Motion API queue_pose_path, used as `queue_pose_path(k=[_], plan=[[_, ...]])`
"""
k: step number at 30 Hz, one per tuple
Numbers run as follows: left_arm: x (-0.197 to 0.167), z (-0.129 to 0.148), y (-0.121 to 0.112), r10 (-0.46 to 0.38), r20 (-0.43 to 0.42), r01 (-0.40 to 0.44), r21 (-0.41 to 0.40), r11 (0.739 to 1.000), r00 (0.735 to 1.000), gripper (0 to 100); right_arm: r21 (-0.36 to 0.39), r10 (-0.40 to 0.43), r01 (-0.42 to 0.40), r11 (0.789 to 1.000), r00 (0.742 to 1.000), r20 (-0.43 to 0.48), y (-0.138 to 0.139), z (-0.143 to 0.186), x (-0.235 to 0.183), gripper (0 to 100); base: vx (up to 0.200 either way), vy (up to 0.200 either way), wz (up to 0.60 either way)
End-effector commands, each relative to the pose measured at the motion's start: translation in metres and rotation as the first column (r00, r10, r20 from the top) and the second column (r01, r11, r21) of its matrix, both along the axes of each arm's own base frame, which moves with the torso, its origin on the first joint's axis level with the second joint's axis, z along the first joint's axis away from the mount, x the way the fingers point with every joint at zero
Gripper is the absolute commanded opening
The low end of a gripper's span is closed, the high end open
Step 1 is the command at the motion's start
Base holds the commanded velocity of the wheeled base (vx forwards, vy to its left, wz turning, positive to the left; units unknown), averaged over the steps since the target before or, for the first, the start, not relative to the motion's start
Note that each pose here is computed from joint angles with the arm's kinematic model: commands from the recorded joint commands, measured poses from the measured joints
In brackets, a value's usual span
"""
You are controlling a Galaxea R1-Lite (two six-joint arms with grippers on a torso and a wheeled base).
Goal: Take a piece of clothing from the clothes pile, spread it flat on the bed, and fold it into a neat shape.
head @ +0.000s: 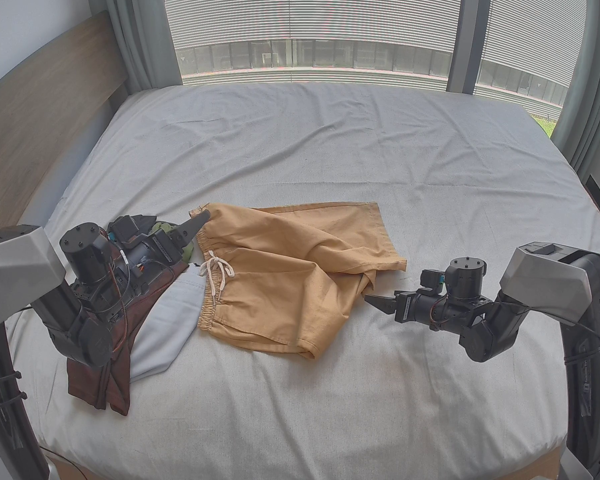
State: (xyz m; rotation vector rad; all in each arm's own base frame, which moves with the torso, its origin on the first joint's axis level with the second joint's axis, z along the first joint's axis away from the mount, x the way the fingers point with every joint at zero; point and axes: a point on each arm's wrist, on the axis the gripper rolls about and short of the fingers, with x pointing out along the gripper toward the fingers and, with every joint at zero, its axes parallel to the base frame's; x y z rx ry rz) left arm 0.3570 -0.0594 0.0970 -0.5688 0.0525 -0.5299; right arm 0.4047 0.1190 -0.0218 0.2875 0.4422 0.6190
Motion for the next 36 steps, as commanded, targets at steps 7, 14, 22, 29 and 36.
queue_pose_path(k=[7,14,22,29,36], plan=[[-0.001,-0.001,0.0,-0.005,-0.007,0.005,0.001,1.0,1.0,100,-0.004,0.024,-0.024,1.0,1.0,-0.001,0.015,-0.02,0.015,100,0.0,0.0,0.0],[0.0,-0.004,-0.001,-0.008,-0.013,0.008,0.002,1.0,1.0,100,-0.024,0.022,-0.022,0.999,1.0,0.019,0.012,-0.028,0.023,100,0.0,0.0,0.0],[0.002,-0.007,-0.002,-0.009,-0.017,0.009,0.002,1.0,1.0,100,-0.017,0.022,-0.021,1.0,0.999,0.045,0.014,-0.025,0.029,100,0.0,0.0,0.0],[0.003,-0.01,-0.003,-0.011,-0.026,0.011,0.004,1.0,1.0,100,-0.016,0.022,-0.021,1.0,0.998,0.051,0.015,-0.028,0.033,0,0.0,0.0,0.0],[0.003,-0.01,-0.003,-0.011,-0.026,0.011,0.004,1.0,1.0,100,-0.014,0.024,-0.023,1.0,0.998,0.056,0.016,-0.027,0.034,0,0.0,0.0,0.0]])
